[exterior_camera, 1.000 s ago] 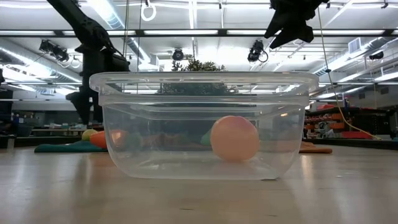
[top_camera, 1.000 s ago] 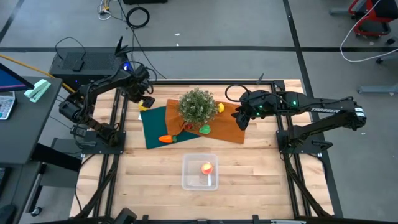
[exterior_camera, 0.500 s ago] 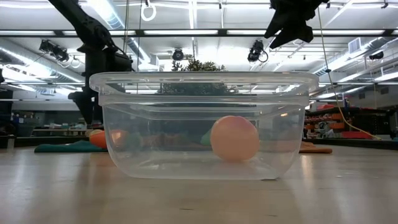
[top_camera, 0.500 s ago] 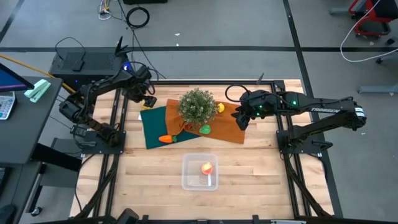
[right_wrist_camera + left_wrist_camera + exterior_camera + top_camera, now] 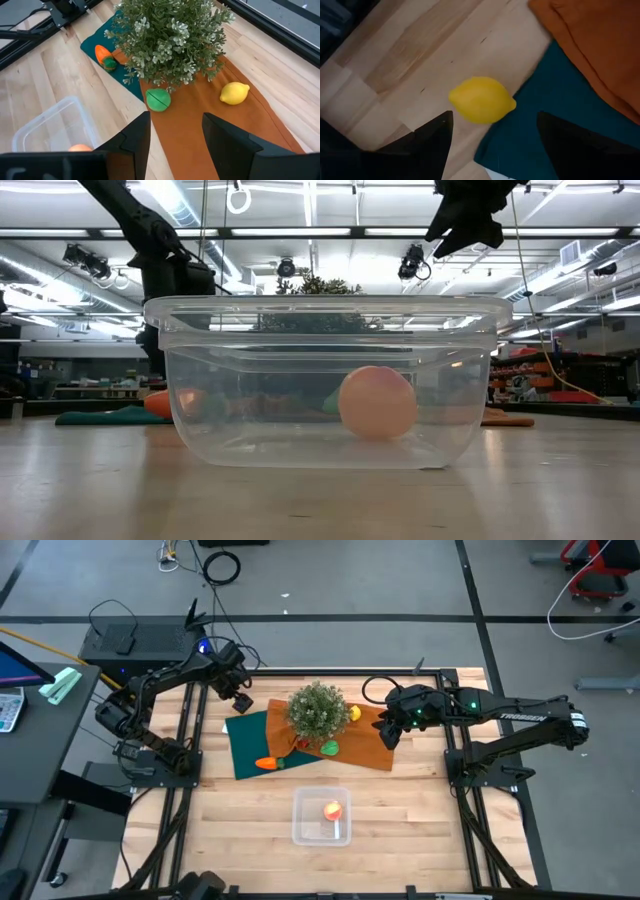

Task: Pick and placing Produce into tupperware
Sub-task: Put the left lemon into the transparent bin

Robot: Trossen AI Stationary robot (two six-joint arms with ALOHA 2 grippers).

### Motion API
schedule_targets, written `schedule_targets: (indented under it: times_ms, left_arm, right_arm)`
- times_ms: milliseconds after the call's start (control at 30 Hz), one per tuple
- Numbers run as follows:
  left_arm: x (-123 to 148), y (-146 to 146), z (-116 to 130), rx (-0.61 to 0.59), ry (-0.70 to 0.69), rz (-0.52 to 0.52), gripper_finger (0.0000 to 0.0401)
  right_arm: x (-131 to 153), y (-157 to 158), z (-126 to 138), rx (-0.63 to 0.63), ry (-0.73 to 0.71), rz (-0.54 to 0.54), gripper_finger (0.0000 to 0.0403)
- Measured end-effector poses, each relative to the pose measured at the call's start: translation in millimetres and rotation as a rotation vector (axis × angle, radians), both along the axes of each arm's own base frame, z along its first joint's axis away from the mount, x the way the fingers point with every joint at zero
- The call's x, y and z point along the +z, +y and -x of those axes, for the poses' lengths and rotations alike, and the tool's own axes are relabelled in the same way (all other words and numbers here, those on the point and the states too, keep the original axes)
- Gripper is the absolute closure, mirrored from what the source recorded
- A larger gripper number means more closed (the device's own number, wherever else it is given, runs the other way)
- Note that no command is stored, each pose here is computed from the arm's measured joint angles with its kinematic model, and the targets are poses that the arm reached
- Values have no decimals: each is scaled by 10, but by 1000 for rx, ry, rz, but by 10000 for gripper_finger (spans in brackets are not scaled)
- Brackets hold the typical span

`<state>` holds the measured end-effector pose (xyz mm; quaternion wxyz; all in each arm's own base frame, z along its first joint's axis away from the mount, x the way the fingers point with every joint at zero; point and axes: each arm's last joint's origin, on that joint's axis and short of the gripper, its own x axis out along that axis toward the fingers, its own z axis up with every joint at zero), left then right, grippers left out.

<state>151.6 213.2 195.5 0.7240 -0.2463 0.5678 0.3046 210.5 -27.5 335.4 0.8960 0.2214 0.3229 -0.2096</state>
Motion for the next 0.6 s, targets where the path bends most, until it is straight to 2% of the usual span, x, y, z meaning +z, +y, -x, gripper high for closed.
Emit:
schedule_targets:
  times_ms: [300,600]
  left_arm:
    - [8,30,-11,142,-46,1,110]
    - [29,89,-54,439,-160,7,97]
  right_arm:
    - [0,1,0,-3,-2,-8,257]
    - [0,0,0,-4,-2,-8,257]
